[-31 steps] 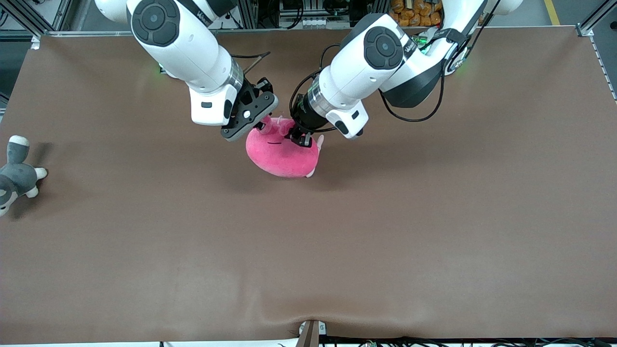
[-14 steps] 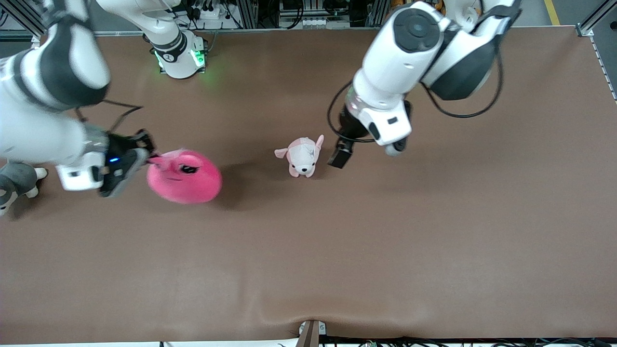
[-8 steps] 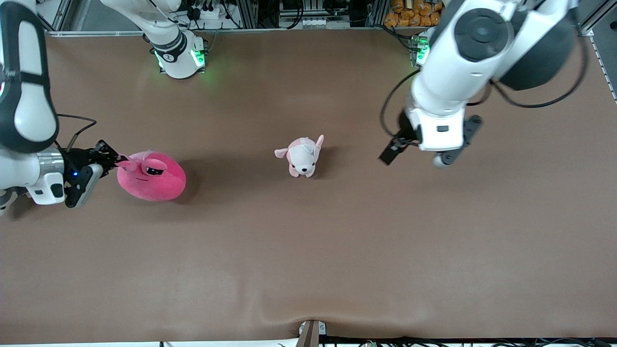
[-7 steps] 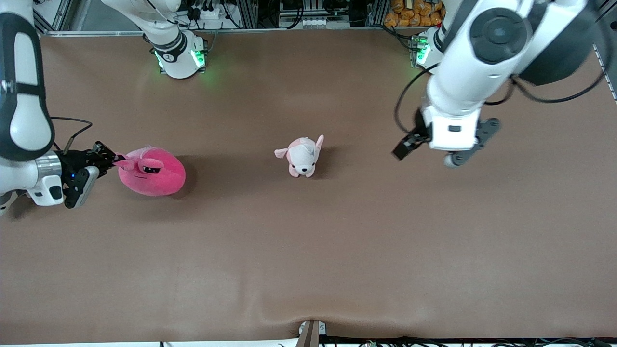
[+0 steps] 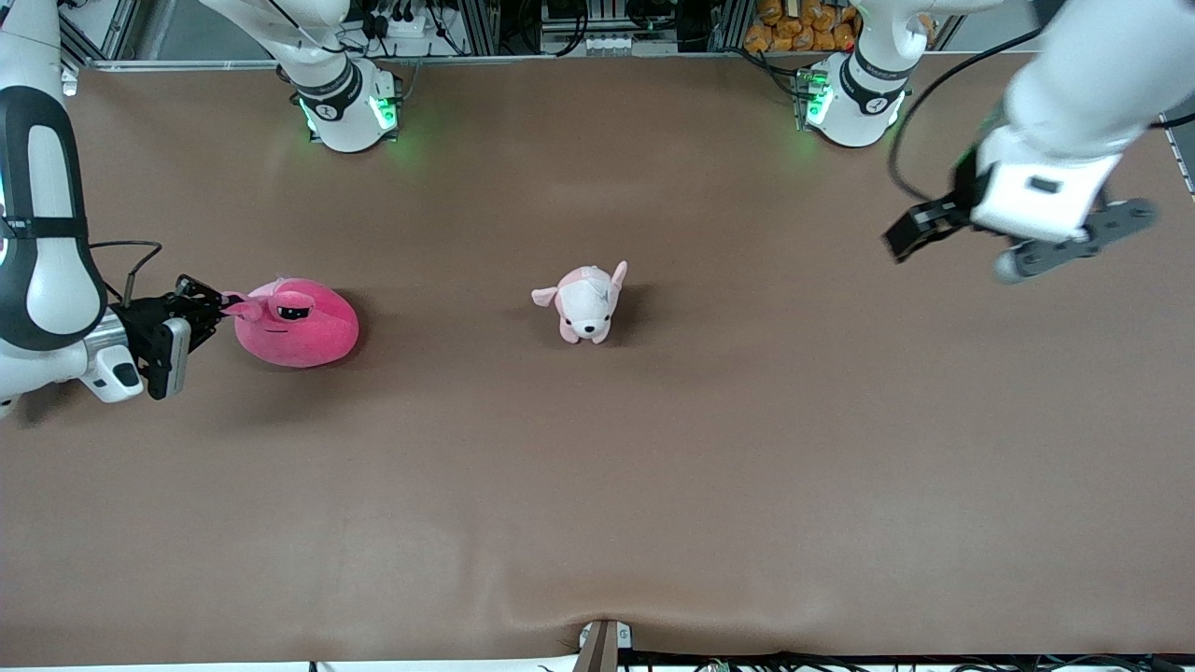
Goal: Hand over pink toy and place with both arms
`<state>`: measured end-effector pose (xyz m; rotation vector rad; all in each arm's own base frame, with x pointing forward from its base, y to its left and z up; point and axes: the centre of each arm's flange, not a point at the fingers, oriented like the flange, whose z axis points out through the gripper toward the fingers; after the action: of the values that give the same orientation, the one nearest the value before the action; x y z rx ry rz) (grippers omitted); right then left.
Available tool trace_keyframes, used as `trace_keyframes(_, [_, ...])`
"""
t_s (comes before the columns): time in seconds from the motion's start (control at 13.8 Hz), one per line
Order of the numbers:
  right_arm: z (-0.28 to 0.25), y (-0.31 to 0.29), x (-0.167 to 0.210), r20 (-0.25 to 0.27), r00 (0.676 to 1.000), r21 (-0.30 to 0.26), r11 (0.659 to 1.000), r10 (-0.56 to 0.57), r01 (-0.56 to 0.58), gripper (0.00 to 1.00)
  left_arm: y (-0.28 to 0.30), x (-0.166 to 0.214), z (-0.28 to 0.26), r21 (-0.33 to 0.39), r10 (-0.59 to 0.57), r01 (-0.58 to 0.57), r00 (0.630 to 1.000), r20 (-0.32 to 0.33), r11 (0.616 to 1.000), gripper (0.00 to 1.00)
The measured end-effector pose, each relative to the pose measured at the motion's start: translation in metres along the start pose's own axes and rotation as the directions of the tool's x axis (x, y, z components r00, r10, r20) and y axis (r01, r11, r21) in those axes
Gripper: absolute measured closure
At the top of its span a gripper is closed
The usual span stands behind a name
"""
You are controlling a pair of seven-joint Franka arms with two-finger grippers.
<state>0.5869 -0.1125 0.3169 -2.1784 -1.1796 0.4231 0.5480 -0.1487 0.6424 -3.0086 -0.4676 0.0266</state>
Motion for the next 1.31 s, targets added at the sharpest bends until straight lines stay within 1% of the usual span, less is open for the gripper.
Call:
trace_keyframes(0.07, [-0.003, 0.0, 0.001, -0.002, 1.0, -0.007, 1.0, -0.01, 0.01, 0.69, -0.018, 0.003, -0.001, 0.004, 0.045, -0.045, 0.999, 0.001, 0.999, 0.0])
trace_keyframes(0.15, [-0.011, -0.002, 0.002, -0.006, 1.0, -0.023, 1.0, -0.018, 0.018, 0.6, -0.034, 0.004, 0.0, -0.005, 0.08, -0.08, 0.997, 0.011, 0.997, 0.0])
trace_keyframes(0.22, [-0.023, -0.004, 0.005, -0.012, 1.0, -0.05, 0.998, -0.029, 0.029, 0.48, -0.052, 0.005, 0.001, -0.035, 0.095, -0.094, 0.995, 0.03, 0.995, 0.0])
trace_keyframes(0.29, [-0.04, -0.01, 0.012, -0.018, 0.999, -0.085, 0.995, -0.046, 0.044, 0.36, -0.075, 0.005, 0.004, -0.067, 0.105, -0.102, 0.993, 0.045, 0.993, 0.0])
trace_keyframes(0.36, [-0.058, -0.018, 0.022, -0.022, 0.998, -0.123, 0.99, -0.067, 0.064, 0.26, -0.096, 0.003, 0.007, -0.083, 0.117, -0.113, 0.992, 0.051, 0.99, 0.0])
trace_keyframes(0.51, [-0.088, -0.044, 0.047, -0.023, 0.996, -0.193, 0.978, -0.08, 0.075, 0.02, -0.126, -0.01, 0.01, -0.095, 0.136, -0.131, 0.99, 0.045, 0.987, 0.0])
trace_keyframes(0.58, [-0.1, -0.061, 0.059, -0.03, 0.998, -0.223, 0.974, -0.052, 0.044, 0.0, -0.134, -0.018, 0.01, -0.098, 0.141, -0.136, 0.989, 0.039, 0.986, 0.0])
trace_keyframes(0.65, [-0.112, -0.078, 0.067, -0.046, 0.999, -0.25, 0.968, -0.007, -0.005, 0.0, -0.138, -0.026, 0.011, -0.09, 0.147, -0.144, 0.989, 0.03, 0.986, 0.0])
trace_keyframes(0.73, [-0.122, -0.095, 0.071, -0.066, 0.997, -0.27, 0.961, 0.042, -0.058, 0.0, -0.136, -0.033, 0.01, -0.061, 0.163, -0.161, 0.987, 0.016, 0.985, 0.0])
trace_keyframes(0.8, [-0.13, -0.109, 0.071, -0.085, 0.992, -0.283, 0.953, 0.088, -0.109, 0.0, -0.129, -0.039, 0.008, -0.028, 0.186, -0.186, 0.983, 0.0, 0.982, 0.0])
trace_keyframes(0.94, [-0.146, -0.129, 0.066, -0.13, 0.976, -0.306, 0.929, 0.177, -0.209, 0.0, -0.115, -0.046, 0.003, -0.001, 0.223, -0.223, 0.975, -0.022, 0.975, 0.0])
trace_keyframes(1.02, [-0.153, -0.138, 0.063, -0.148, 0.963, -0.323, 0.909, 0.227, -0.264, 0.0, -0.112, -0.046, 0.003, 0.003, 0.228, -0.228, 0.973, -0.026, 0.974, 0.0])
trace_keyframes(1.16, [-0.17, -0.161, 0.06, -0.178, 0.93, -0.386, 0.847, 0.321, -0.366, 0.0, -0.115, -0.042, 0.007, 0.004, 0.256, -0.256, 0.966, -0.02, 0.967, 0.0])
trace_keyframes(1.31, [-0.18, -0.186, 0.064, -0.228, 0.89, -0.409, 0.791, 0.394, -0.455, 0.0, -0.122, -0.038, 0.007, 0.001, 0.273, -0.273, 0.962, -0.024, 0.962, 0.0])
